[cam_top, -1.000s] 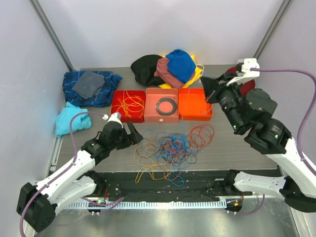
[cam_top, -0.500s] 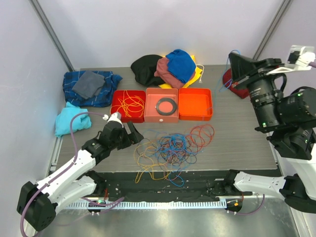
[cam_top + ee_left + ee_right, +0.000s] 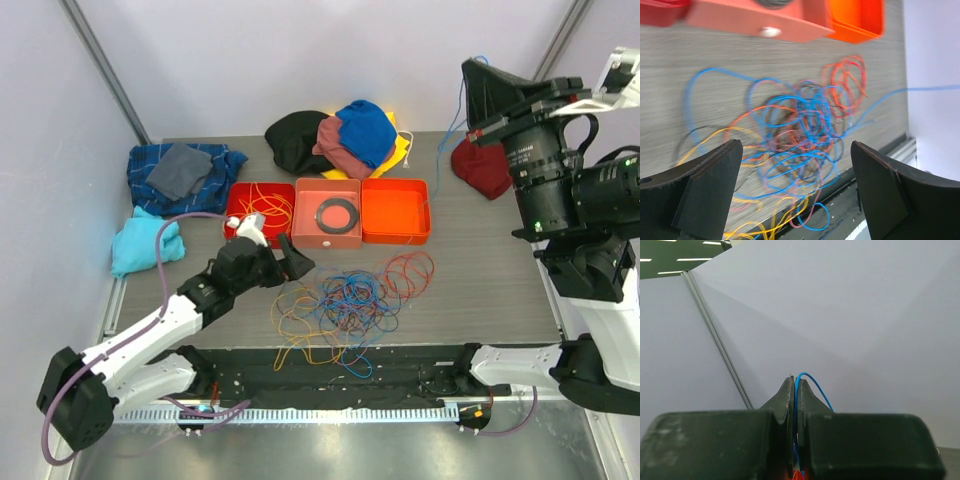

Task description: Untangle the cables

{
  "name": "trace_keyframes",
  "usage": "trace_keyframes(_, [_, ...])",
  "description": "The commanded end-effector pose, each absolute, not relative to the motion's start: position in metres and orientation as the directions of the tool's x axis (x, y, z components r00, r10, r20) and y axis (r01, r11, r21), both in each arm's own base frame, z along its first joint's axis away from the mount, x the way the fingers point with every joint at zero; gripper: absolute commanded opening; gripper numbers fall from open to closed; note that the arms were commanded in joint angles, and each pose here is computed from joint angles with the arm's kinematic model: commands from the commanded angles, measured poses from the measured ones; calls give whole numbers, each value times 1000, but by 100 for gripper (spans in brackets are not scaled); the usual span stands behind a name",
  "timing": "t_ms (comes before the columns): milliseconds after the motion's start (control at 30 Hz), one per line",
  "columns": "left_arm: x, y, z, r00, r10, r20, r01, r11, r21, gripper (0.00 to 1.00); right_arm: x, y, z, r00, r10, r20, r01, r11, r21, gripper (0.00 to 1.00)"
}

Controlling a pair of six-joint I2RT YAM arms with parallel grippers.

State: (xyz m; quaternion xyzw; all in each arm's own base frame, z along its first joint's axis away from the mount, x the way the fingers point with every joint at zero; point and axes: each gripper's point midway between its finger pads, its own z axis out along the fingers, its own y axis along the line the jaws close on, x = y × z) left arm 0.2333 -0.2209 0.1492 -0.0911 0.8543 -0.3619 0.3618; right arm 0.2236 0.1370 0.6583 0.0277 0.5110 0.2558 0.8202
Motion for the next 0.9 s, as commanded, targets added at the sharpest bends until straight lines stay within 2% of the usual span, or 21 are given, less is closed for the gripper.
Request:
trace_keyframes(0, [245,-266,199,-655,-365,-662,314,665,-678,95,200,130,715,412,548,-728,-499,804,323,1])
trace_keyframes(33, [245,-269,202,-656,-363,-662,319,661,-679,95,206,143,722,414,543,-731,-516,801,303,1])
trace_keyframes(67, [244,-272,203,-660,-364,-658,320,656,-684,94,188,123,750,454,588,-670,-543,779,315,1])
trace_keyframes(100, [244,-274,199,-671,-368,-644,305,654,-692,94,184,124,760,468,596,-652,-560,771,302,1])
trace_keyframes(200, [241,-272,191,-683,-380,-624,284,649,-705,94,182,120,765,493,605,-626,-560,771,304,1])
trace_keyframes(367, [229,-259,187,-672,-391,-629,283,649,-706,93,205,123,728,508,517,-689,-446,842,303,1])
trace_keyframes(467, [224,-245,191,-641,-410,-649,279,663,-694,93,215,118,725,558,464,-688,-367,881,297,1])
trace_keyframes(700, [210,-223,176,-642,-414,-645,240,691,-682,93,204,89,770,702,436,-564,-294,898,328,1])
trace_keyframes(767, [207,-221,170,-650,-412,-638,228,695,-682,93,203,76,774,723,380,-577,-223,919,325,1])
trace_keyframes(867, [206,-220,165,-656,-410,-633,222,697,-682,93,220,79,747,674,325,-664,-136,937,320,1])
